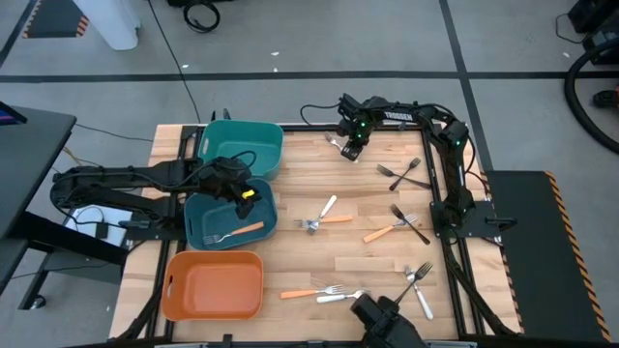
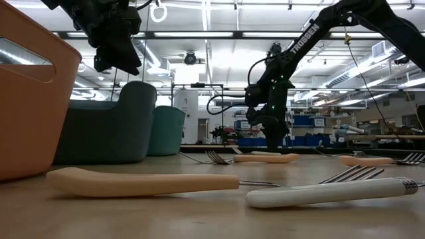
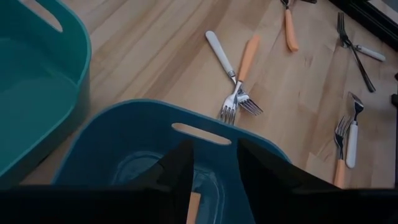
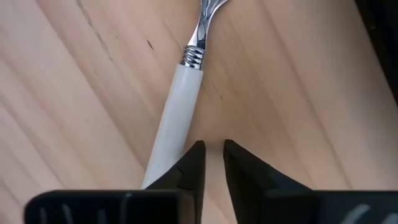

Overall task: Sort silverware by color (type)
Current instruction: Put the white fork into the green bin

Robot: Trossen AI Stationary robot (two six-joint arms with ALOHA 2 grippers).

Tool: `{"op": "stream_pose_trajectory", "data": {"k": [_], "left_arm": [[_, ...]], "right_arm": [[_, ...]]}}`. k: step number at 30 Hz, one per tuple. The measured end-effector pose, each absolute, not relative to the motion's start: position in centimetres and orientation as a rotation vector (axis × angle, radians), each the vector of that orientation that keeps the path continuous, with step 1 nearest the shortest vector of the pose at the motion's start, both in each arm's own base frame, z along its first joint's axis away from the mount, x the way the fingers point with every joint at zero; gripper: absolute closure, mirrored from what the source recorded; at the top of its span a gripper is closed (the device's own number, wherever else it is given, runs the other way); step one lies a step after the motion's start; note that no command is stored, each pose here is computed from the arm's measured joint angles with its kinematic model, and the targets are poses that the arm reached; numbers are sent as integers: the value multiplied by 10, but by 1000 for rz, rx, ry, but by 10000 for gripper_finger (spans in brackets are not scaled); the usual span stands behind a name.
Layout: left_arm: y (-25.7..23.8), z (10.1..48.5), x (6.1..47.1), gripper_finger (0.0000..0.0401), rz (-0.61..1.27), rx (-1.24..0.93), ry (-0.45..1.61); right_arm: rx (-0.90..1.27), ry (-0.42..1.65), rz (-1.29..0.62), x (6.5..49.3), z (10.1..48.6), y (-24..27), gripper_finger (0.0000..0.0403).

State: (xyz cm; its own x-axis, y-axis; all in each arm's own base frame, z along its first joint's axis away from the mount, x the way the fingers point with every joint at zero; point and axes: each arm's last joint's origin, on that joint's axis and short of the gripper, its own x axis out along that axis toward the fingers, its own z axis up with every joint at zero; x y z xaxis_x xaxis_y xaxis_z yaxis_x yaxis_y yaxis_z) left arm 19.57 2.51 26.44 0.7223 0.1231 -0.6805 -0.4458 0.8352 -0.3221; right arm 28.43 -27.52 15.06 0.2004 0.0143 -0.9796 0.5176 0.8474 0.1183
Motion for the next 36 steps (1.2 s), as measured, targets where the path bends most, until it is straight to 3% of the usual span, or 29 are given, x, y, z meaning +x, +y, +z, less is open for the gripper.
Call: {"op": "stream_pose_trajectory", "data": {"k": [13, 18, 26, 36], "left_arm": [[25, 264, 196, 269, 326, -487, 700], [25, 264, 196, 269, 325, -486, 700], [25, 264, 196, 269, 325, -485, 700], [25, 264, 196, 269, 319, -470, 702]], "right_arm": [[526, 1322, -416, 290, 166, -260, 248], [416, 1289, -411, 308, 168, -250, 229], [276, 1278, -576, 321, 169, -246, 222], [425, 1261, -583, 307, 158, -252, 221]]}}
